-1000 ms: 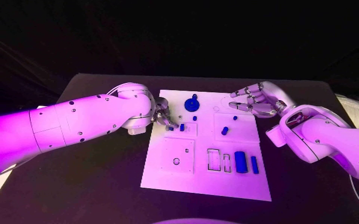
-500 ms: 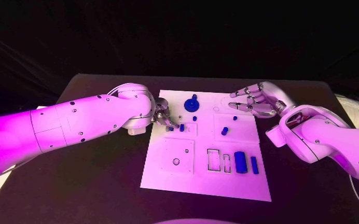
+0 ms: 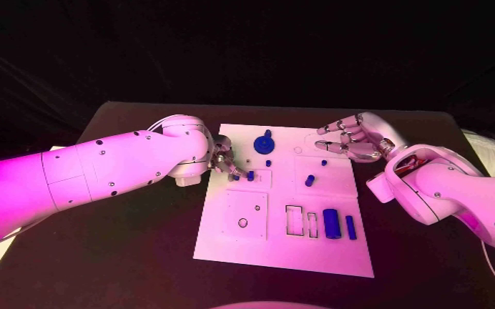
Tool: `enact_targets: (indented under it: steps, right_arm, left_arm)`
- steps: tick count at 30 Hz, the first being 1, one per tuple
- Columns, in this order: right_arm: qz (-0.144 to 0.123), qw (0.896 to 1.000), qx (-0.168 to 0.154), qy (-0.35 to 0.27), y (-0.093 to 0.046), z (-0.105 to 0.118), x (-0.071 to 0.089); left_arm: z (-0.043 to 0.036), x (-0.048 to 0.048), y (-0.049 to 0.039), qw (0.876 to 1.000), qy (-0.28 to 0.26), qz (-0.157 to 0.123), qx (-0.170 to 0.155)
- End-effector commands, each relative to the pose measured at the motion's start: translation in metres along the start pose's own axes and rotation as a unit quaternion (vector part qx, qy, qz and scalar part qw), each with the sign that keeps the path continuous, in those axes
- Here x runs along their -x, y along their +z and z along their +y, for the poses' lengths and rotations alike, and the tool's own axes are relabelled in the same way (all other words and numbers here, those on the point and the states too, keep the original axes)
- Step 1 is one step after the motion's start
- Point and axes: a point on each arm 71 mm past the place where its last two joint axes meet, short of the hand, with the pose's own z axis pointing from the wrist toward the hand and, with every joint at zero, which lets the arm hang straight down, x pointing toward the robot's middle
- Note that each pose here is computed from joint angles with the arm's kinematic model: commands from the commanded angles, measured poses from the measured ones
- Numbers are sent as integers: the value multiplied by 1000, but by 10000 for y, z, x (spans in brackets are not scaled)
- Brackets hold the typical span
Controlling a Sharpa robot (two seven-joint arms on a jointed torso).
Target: Assemble the parts on the task board
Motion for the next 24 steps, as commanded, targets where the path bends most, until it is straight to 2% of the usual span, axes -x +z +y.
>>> enact_targets:
  steps: [1,17,20,24]
  right_arm:
    - [7,1000,3,-2,-1,6,-15]
    - [7,1000,4,-2,5,4,-18]
    - [8,1000,3,-2,6,3,-18]
    - [8,1000,3,-2,7,3,-20]
  left_arm:
    - [68,-60,14,999,8,14,32]
    - [90,-24,-42,999,-18,-20,25]
    - [94,-10,-58,999,-41,-30,12]
    - [89,29,-78,994,-100,-48,-19]
